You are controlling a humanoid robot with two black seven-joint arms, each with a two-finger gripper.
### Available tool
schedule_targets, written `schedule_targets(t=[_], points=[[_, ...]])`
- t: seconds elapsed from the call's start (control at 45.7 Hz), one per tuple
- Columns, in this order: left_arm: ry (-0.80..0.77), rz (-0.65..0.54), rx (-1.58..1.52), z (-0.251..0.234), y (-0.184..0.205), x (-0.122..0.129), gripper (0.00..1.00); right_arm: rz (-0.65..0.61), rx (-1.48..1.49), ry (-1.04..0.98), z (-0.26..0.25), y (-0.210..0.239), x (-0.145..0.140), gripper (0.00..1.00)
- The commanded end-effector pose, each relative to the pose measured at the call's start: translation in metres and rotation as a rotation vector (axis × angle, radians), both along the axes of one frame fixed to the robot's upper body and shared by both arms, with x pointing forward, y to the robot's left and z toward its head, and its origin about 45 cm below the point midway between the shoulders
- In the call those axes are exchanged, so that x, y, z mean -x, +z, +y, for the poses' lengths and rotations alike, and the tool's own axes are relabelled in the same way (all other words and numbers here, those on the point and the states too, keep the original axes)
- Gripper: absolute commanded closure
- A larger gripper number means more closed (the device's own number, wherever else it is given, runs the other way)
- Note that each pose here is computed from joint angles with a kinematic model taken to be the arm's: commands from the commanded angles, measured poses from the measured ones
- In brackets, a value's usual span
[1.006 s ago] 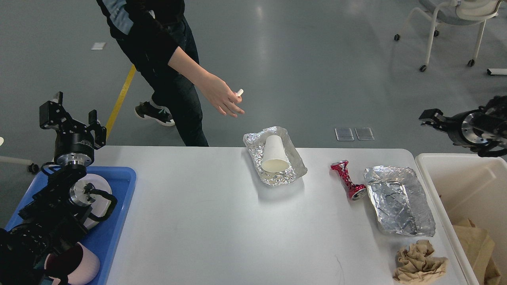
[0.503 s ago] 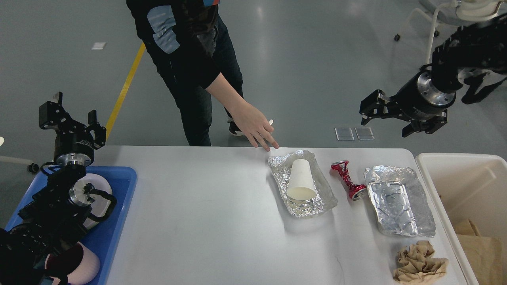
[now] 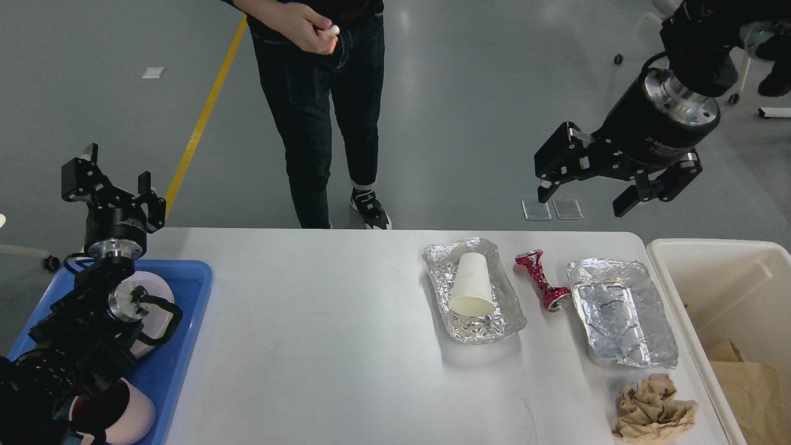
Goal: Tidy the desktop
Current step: 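Lower the right gripper and grasp the foil tray holding the white cup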
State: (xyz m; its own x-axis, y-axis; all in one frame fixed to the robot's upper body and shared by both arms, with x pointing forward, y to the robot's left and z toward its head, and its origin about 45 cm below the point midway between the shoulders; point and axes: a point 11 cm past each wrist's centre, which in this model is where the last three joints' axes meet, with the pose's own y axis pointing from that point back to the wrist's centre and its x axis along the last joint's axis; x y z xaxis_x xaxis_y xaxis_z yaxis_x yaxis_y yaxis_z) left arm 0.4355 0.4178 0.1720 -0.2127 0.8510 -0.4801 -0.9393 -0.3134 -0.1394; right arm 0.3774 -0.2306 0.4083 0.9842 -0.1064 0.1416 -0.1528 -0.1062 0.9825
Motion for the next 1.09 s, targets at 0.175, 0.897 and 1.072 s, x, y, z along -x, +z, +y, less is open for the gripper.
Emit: schedule_targets(t=[0.175, 0.897, 1.072], points=[[0.0, 0.0, 0.0, 0.0, 0.0, 0.0, 0.03, 0.03, -0.089, -0.196, -0.041, -0.135, 0.001, 0.0], [0.0, 0.0, 0.0, 0.0, 0.0, 0.0, 0.03, -0.003, -0.283, -0.586, -0.022, -0.322, 0.051, 0.0], [0.0, 0.0, 0.0, 0.0, 0.0, 0.0, 0.03, -0.023, -0.283, -0.6, -0.011, -0.337, 0.055, 0.01]])
